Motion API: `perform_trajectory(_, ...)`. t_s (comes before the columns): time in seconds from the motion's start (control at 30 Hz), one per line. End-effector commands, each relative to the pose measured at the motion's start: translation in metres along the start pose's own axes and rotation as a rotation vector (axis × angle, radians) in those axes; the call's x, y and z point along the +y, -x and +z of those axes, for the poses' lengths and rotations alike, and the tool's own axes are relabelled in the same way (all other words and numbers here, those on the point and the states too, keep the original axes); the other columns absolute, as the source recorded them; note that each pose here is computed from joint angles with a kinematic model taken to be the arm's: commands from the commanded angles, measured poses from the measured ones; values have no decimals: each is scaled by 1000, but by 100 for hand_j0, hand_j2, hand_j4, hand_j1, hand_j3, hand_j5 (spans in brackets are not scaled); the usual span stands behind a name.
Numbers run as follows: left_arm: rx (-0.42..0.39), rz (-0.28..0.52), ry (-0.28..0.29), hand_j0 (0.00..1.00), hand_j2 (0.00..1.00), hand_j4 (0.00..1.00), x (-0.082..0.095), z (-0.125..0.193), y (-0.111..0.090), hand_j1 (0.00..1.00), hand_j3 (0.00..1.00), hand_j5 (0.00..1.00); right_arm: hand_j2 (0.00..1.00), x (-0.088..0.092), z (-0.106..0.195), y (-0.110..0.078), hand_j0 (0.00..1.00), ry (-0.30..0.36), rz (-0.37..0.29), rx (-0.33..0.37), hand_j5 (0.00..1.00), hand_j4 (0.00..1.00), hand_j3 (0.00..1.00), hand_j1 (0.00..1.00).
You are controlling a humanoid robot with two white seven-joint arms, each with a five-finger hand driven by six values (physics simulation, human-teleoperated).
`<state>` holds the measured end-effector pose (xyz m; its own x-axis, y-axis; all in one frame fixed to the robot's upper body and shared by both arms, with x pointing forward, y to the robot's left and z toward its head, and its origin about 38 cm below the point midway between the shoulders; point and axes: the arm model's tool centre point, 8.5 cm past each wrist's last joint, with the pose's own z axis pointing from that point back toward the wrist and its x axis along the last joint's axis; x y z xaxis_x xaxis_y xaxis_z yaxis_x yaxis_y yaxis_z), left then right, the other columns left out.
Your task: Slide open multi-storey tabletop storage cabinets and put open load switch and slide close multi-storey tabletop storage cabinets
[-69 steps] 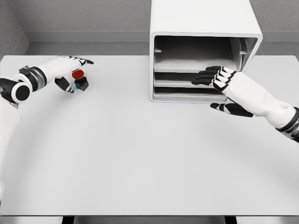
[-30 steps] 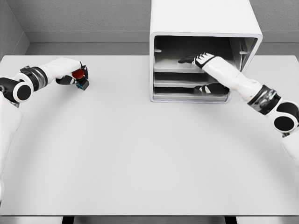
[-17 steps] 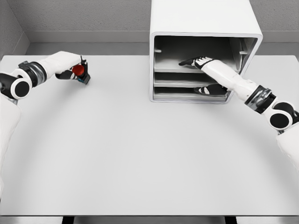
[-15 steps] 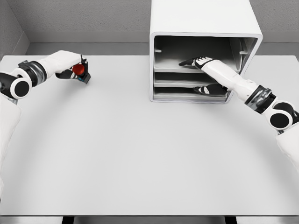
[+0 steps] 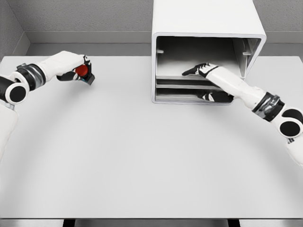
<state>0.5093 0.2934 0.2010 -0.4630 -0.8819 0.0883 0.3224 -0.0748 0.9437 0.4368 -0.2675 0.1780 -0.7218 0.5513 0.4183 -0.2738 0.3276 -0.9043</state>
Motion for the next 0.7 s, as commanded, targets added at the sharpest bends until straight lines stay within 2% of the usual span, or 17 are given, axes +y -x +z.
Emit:
perform_trajectory(0.0, -11, 2, -14, 30, 30, 30, 4, 3, 1, 30, 30, 30, 81, -6, 7, -1, 81, -50, 96, 7, 81, 81, 81, 81)
perform_trajectory(0.2, -42, -14, -30, 30, 30, 30, 3, 13, -5, 30, 30, 30, 82, -7, 19, 3, 82, -59, 87, 24, 82, 82, 82, 82)
perform_trajectory(0.4, -58, -8, -59, 30, 30, 30, 4, 24, -8, 30, 30, 30, 82, -15, 33, -10, 82, -65, 98, -6, 82, 82, 82, 82)
perform_trajectory(0.67, -63, 8, -85, 30, 30, 30, -3, 42, -7, 30, 30, 30, 82, -14, 48, -19, 82, -93, 96, -18, 82, 82, 82, 82)
